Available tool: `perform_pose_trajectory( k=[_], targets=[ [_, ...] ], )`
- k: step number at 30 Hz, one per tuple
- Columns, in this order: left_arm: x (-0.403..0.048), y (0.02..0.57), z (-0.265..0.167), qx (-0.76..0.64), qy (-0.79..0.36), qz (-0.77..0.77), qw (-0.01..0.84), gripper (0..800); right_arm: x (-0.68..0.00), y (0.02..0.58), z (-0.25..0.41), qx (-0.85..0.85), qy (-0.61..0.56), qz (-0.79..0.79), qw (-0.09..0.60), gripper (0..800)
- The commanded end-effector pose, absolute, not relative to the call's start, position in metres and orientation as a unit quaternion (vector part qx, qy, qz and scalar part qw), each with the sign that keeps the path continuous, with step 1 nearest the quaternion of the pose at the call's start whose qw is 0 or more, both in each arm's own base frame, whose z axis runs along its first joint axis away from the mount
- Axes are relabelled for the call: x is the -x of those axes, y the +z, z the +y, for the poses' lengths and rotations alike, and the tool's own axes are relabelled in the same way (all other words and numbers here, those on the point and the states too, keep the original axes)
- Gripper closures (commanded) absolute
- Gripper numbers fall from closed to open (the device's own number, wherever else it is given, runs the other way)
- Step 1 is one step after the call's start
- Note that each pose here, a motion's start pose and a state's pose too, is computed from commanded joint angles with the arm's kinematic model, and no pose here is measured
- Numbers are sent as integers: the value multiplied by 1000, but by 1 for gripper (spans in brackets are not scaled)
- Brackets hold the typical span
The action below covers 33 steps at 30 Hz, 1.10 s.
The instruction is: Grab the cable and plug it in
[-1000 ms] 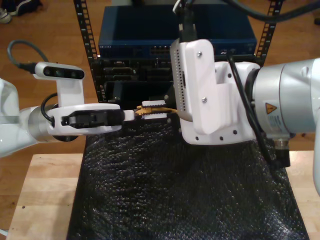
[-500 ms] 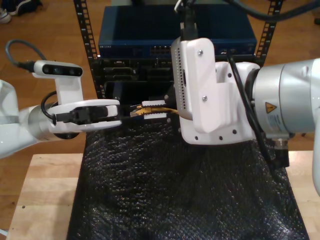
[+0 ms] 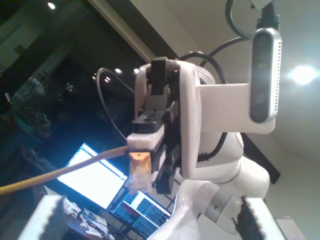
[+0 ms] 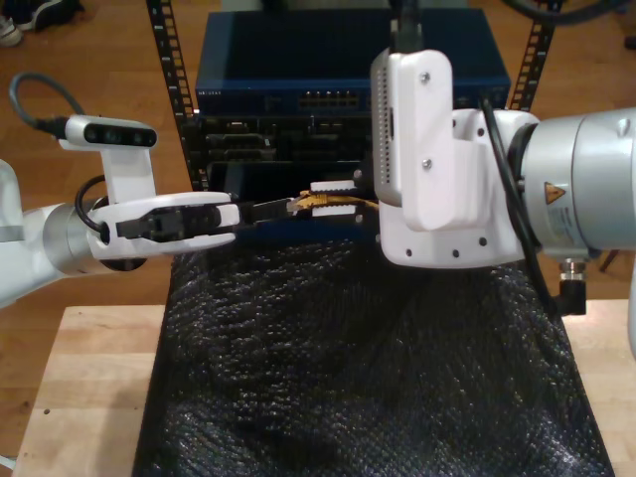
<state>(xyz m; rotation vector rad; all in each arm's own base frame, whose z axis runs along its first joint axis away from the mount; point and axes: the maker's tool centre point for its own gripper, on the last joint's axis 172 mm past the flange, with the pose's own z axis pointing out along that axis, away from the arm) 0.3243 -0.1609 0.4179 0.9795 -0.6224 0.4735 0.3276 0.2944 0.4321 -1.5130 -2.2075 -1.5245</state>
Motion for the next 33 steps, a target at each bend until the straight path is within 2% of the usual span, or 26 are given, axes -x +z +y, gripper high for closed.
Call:
perform_pose_trajectory(
  k=[33],
  targets=[
    [-327, 411, -166, -468, 220, -289, 806, 11, -310, 432, 315, 477, -493, -725, 55, 798]
  ],
)
